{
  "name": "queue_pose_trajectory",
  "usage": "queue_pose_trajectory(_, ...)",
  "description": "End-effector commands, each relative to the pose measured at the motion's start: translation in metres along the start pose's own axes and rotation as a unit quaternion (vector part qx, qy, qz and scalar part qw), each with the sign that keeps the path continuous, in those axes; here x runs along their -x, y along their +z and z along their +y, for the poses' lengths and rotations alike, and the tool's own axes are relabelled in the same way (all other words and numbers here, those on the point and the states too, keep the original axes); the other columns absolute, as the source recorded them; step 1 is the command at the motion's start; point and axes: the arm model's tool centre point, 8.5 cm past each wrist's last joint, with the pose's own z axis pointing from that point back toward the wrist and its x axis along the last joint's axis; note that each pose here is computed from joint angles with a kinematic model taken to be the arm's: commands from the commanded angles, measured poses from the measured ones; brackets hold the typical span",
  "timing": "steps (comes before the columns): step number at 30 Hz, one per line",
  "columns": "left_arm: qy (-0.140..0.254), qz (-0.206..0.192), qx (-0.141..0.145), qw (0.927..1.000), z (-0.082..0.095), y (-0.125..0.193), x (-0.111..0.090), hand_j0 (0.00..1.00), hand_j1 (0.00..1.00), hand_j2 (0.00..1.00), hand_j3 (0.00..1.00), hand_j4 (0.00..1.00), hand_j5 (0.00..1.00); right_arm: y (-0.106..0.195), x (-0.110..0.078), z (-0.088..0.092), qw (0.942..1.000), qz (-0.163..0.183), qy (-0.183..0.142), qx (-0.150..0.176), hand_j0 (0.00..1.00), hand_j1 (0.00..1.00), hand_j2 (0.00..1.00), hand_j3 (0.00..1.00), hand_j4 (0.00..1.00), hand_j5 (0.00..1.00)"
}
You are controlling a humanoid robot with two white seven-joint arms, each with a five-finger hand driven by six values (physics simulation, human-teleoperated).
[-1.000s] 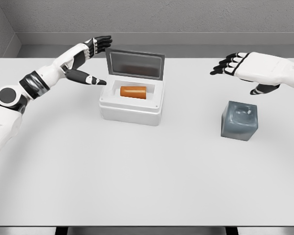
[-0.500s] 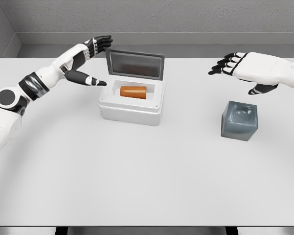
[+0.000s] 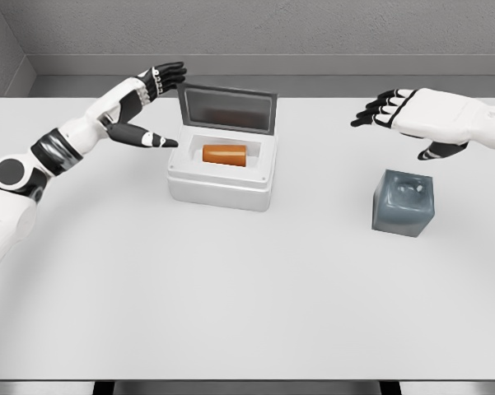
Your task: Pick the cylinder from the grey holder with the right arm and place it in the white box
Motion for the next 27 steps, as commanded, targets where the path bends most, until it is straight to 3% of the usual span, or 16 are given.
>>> queue_pose_trajectory(1, -0.008, 0.0, 0.003, 1.0, 0.002, 0.003, -0.003, 1.0, 1.0, 1.0, 1.0, 1.0, 1.0, 0.0, 0.0, 0.0, 1.0, 0.0, -0.002, 0.001, 1.0, 1.0, 1.0, 1.0, 1.0, 1.0)
queue_pose_trajectory(18, -0.003, 0.001, 0.003, 1.0, 0.001, 0.026, -0.002, 1.0, 1.0, 1.0, 1.0, 1.0, 1.0, -0.001, -0.001, 0.003, 1.0, -0.002, -0.004, -0.003, 1.0, 1.0, 1.0, 1.0, 1.0, 1.0)
queue_pose_trajectory(27, -0.004, 0.007, -0.008, 0.9999, 0.01, 0.035, -0.003, 1.0, 1.0, 1.0, 1.0, 1.0, 1.0, -0.007, -0.006, 0.01, 0.9998, -0.012, -0.006, -0.014, 1.0, 1.0, 1.0, 1.0, 1.0, 1.0)
